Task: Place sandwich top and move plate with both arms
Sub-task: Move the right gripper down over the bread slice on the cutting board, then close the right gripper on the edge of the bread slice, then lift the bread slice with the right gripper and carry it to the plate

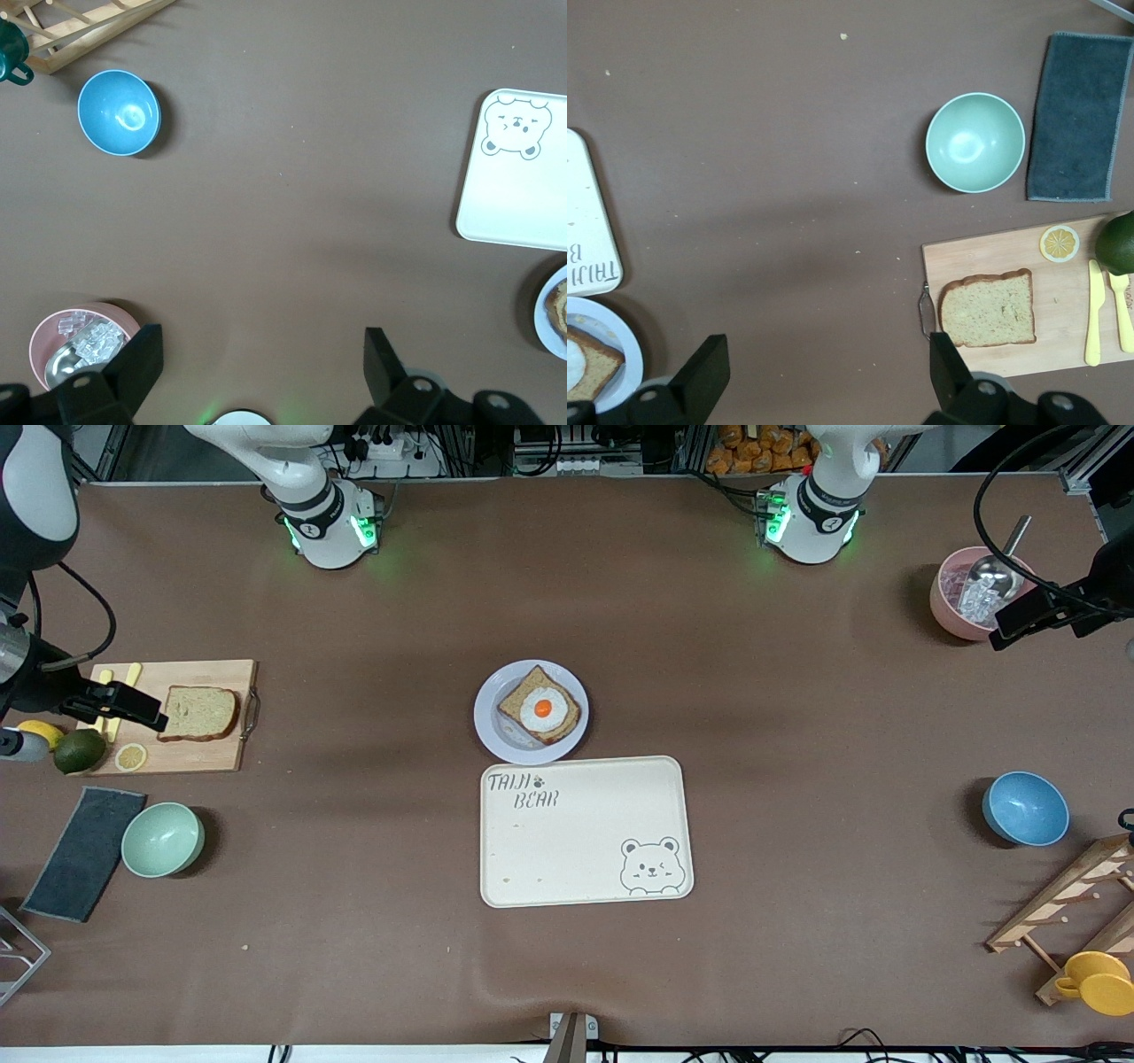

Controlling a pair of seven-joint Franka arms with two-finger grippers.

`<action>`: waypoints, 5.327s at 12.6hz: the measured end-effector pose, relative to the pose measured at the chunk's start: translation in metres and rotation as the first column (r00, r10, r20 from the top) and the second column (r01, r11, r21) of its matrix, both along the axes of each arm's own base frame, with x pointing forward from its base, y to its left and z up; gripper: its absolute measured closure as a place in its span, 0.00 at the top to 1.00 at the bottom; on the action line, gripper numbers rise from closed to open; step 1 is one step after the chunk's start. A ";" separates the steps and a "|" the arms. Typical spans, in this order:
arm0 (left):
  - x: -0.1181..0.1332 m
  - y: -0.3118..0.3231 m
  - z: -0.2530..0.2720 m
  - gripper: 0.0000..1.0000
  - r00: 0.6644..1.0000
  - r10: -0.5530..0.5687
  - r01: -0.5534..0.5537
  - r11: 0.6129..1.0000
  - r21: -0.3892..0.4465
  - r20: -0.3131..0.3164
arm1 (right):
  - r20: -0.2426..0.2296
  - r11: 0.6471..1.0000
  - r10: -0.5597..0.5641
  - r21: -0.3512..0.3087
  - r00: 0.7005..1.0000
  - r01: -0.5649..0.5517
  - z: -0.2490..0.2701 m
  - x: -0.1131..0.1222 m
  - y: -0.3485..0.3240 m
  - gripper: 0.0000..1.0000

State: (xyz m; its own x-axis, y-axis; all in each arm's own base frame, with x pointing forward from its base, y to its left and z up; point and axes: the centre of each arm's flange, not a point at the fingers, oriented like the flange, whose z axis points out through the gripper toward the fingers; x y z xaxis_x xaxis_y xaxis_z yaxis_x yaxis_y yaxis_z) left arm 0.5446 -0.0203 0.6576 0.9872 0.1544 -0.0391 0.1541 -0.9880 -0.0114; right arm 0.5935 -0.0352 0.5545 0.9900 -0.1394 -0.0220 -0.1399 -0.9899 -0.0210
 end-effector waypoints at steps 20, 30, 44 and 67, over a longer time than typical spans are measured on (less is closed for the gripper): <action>0.001 -0.013 -0.008 1.00 1.000 -0.024 0.024 1.000 -0.001 -0.017 | -0.087 0.991 0.022 0.133 0.996 -0.010 -0.224 -0.031 -0.232 1.00; 0.003 -0.014 -0.011 1.00 0.999 -0.027 0.027 1.000 -0.002 -0.024 | -0.126 0.962 0.016 0.273 0.992 0.019 -0.335 -0.097 -0.290 0.86; 0.001 -0.014 -0.008 1.00 0.999 -0.026 0.026 1.000 -0.002 -0.027 | -0.081 0.947 0.066 0.319 0.995 -0.037 -0.364 -0.120 -0.289 0.15; 0.009 -0.018 -0.028 1.00 0.998 -0.033 0.033 0.999 -0.004 -0.051 | -0.214 0.837 0.261 0.535 0.941 -0.111 -0.237 0.025 -0.067 0.04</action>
